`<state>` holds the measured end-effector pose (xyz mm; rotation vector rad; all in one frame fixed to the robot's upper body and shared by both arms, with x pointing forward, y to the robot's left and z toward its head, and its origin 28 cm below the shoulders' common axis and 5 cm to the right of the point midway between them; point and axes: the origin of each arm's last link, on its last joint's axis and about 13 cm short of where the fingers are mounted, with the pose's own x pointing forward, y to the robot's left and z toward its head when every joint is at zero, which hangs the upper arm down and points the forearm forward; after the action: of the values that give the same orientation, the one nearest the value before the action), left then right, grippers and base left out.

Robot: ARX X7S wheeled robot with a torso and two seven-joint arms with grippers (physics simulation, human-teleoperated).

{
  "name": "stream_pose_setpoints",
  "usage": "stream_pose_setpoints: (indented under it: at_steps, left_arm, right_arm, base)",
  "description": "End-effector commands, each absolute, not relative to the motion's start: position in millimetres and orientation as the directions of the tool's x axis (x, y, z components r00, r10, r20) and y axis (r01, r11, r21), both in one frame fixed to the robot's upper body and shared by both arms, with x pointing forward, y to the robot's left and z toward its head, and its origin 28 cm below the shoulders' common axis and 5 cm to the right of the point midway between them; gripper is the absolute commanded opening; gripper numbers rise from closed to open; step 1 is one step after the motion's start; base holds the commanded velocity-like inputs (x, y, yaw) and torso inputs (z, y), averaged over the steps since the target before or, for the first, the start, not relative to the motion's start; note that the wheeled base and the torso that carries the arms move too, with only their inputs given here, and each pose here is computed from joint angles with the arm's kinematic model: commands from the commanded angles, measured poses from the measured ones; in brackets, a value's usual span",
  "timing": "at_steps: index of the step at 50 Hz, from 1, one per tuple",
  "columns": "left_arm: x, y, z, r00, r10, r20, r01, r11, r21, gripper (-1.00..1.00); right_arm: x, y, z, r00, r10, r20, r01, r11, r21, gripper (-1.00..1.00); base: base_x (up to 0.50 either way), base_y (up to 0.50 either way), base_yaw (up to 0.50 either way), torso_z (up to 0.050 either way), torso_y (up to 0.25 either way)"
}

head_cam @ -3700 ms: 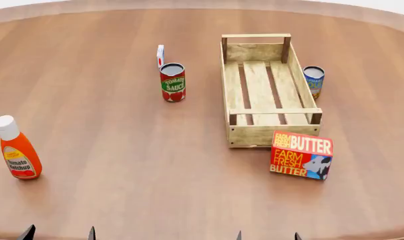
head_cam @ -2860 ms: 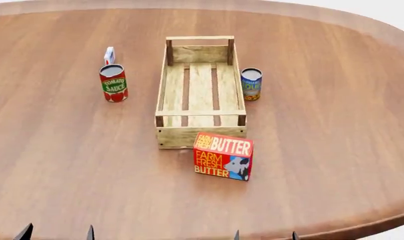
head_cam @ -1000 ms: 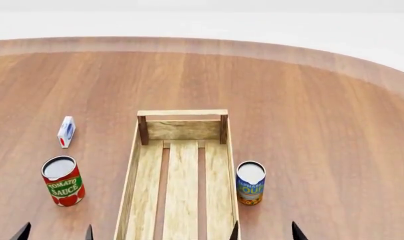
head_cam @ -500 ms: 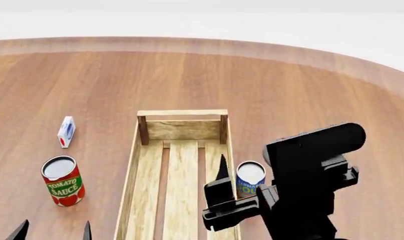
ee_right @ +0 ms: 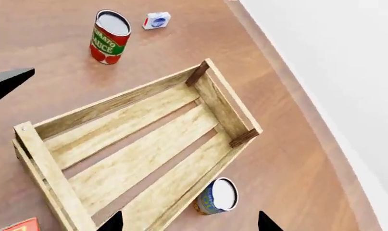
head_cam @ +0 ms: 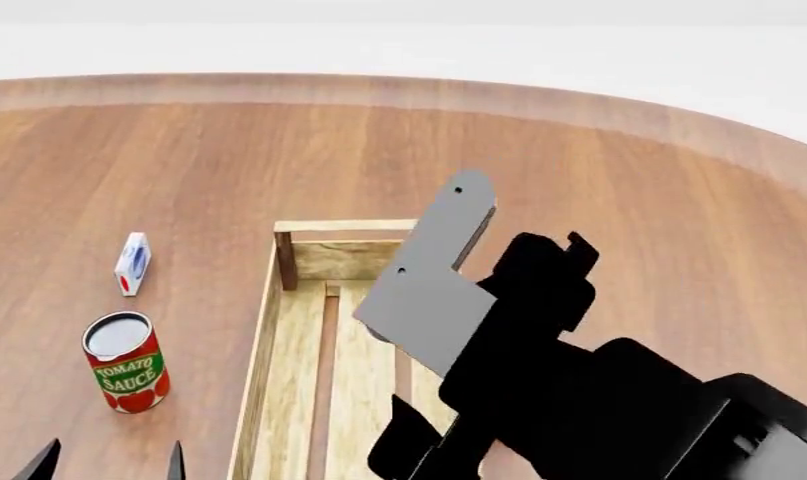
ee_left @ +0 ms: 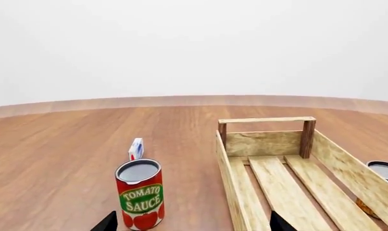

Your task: Pick up the butter and put it in the tray.

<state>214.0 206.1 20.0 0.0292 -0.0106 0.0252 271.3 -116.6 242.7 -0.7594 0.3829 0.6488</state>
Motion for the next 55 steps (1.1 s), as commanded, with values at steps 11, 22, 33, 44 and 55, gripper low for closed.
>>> stream_pose_setpoints:
  at_steps: [11,22,33,44,55]
  left_arm:
    - [213,205,17,1.0,0.017,0.005,-0.018,0.999,0.031,1.0]
    - [213,205,20,1.0,0.008,0.014,-0.008,0.999,0.032,1.0]
    - [213,205,20,1.0,0.007,0.015,-0.008,0.999,0.032,1.0]
    - [212,205,20,1.0,0.009,0.015,-0.009,0.999,0.032,1.0]
    - [212,205,22,1.0,0.007,0.017,-0.008,0.999,0.033,1.0]
  right_arm:
    - [251,-119,243,0.464,0.449,-0.763,-0.885,0.262,-0.384,1.0]
    - [235,-113,201,0.264,0.451,-0.852,-0.958,0.223,-0.179,1.0]
    - [236,-112,200,0.266,0.454,-0.85,-0.958,0.222,-0.181,1.0]
    - [239,-114,188,0.256,0.449,-0.856,-0.961,0.216,-0.174,1.0]
    - [242,-120,179,0.252,0.44,-0.862,-0.959,0.235,-0.16,1.0]
  base:
    - [0.0,0.0,0.0,0.0,0.0]
    - [0.0,0.0,0.0,0.0,0.0]
    - [0.0,0.0,0.0,0.0,0.0]
    - [0.0,0.0,0.0,0.0,0.0]
    - [0.0,0.0,0.0,0.0,0.0]
